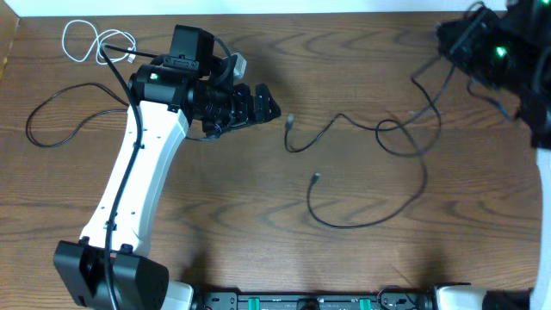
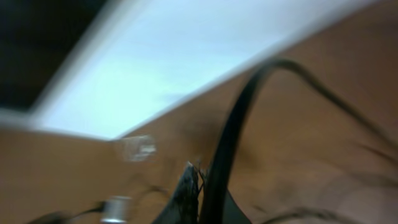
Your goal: Untangle cables
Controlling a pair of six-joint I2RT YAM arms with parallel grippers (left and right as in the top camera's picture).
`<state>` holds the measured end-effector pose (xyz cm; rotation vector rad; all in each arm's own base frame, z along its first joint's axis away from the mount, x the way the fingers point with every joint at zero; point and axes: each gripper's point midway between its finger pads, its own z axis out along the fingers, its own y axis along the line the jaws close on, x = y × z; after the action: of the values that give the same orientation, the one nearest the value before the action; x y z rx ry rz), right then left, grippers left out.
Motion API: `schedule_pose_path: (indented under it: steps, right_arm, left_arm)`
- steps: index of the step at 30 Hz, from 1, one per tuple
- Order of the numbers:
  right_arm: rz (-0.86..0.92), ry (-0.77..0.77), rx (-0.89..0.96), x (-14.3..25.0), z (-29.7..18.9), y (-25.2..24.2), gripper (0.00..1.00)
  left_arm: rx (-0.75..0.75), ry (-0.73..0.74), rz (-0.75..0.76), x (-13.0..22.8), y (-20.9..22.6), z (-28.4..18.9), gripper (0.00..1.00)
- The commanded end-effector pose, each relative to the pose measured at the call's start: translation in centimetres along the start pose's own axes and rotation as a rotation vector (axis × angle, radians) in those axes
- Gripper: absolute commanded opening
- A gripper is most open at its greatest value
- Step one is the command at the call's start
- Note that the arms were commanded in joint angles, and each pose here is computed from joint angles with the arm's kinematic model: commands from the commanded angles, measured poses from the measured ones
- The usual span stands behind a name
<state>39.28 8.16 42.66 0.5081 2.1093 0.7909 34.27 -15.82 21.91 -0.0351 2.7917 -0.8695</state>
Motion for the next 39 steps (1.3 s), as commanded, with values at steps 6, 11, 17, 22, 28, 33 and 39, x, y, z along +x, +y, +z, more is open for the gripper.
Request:
schedule_pose_path:
  steps: [6,11,17,22,28,33,39]
  right_arm:
    - [-0.419,-0.107,-1.124,-4.2,-17.2,19.0,0.01]
    - [-0.608,-0.015,-1.09,-1.8,-15.6,17.4,0.01]
    - [-0.144,0.139,-0.584,-1.2,-3.4,8.2,0.01]
    - [-0.034,0.169,-0.334,-0.5,0.6,2.8,0.01]
    - [-0.034,0.217,-0.338,0.8,2.0,3.3,0.01]
    - [0.028,0.229,-0.332,1.3,2.4,4.1,0.01]
    - [0.047,0.089,-0.116,0.3,4.4,1.6,0.01]
  left_arm:
    - [-0.018,0.018,-0.012,0.3,0.6,0.7,0.99]
    - [-0.018,0.018,-0.012,0.3,0.6,0.7,0.99]
    - [-0.009,0.021,-0.013,0.3,0.5,0.7,0.99]
    - [0.001,0.024,-0.013,0.4,0.3,0.7,0.99]
    - [0.002,0.021,-0.011,0.3,0.3,0.7,0.99]
    - [0.144,0.055,0.068,0.9,-2.1,0.5,0.99]
    - [0.505,0.061,0.322,1.8,-7.9,-1.5,0.99]
